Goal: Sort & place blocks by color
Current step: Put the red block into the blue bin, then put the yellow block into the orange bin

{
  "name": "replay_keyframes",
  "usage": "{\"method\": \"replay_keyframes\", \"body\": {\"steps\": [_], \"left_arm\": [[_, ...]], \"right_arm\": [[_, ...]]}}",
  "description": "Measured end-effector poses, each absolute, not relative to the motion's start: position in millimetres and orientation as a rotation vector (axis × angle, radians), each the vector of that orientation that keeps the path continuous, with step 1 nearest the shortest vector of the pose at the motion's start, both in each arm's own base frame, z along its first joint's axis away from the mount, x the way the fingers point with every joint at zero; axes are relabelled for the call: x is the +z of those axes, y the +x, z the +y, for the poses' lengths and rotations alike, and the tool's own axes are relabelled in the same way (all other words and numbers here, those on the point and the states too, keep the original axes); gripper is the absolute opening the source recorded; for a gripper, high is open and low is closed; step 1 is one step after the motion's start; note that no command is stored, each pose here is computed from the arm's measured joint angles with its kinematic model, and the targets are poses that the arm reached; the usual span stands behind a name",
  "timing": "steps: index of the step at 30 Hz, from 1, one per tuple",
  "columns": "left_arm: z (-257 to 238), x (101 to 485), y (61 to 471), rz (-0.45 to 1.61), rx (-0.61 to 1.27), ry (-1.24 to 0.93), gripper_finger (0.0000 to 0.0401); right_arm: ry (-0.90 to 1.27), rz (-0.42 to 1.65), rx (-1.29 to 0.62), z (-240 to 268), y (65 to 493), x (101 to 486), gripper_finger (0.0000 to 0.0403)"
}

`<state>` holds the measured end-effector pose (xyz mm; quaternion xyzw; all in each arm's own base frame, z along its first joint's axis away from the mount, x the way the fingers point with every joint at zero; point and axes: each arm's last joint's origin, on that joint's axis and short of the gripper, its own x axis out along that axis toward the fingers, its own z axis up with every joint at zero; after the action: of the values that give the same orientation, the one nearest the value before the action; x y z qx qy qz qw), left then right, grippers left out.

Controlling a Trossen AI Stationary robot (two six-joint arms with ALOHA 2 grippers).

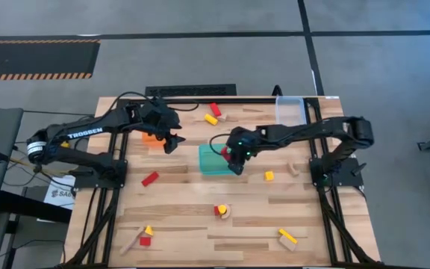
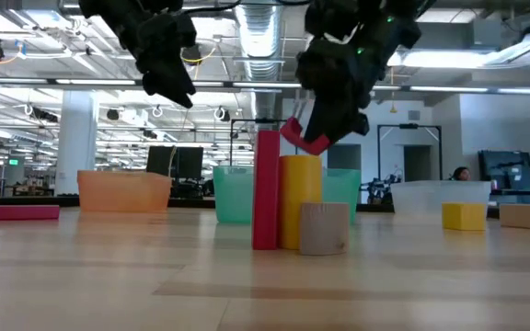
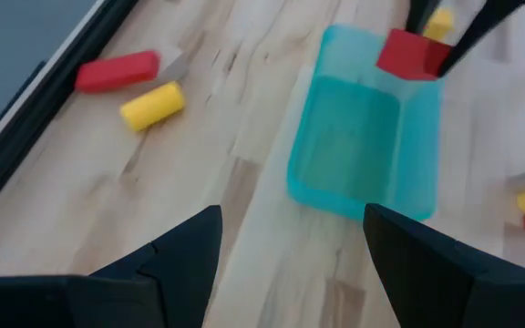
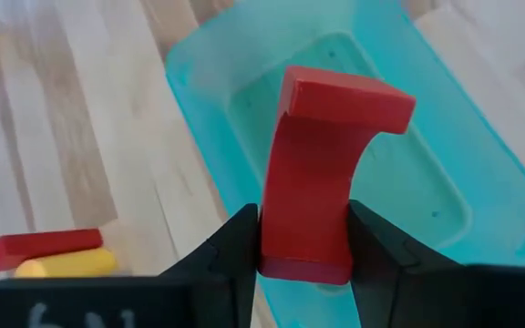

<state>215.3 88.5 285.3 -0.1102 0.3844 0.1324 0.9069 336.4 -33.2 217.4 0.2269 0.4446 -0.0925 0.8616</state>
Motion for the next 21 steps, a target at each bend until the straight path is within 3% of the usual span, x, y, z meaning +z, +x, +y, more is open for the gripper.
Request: {"method": "replay_keyframes", "body": {"steps": [12,21], "left_arm": [[82,285,214,0.817,0.247,-0.219,0.0254],[82,286,215,0.807,0.237,-0.194,0.0254]], "right_arm": [[0.470,1.032,-0.210,-37,354,205,0.0206],[0.528,1.022,-0.250,-40,337,231,0.0242]]}}
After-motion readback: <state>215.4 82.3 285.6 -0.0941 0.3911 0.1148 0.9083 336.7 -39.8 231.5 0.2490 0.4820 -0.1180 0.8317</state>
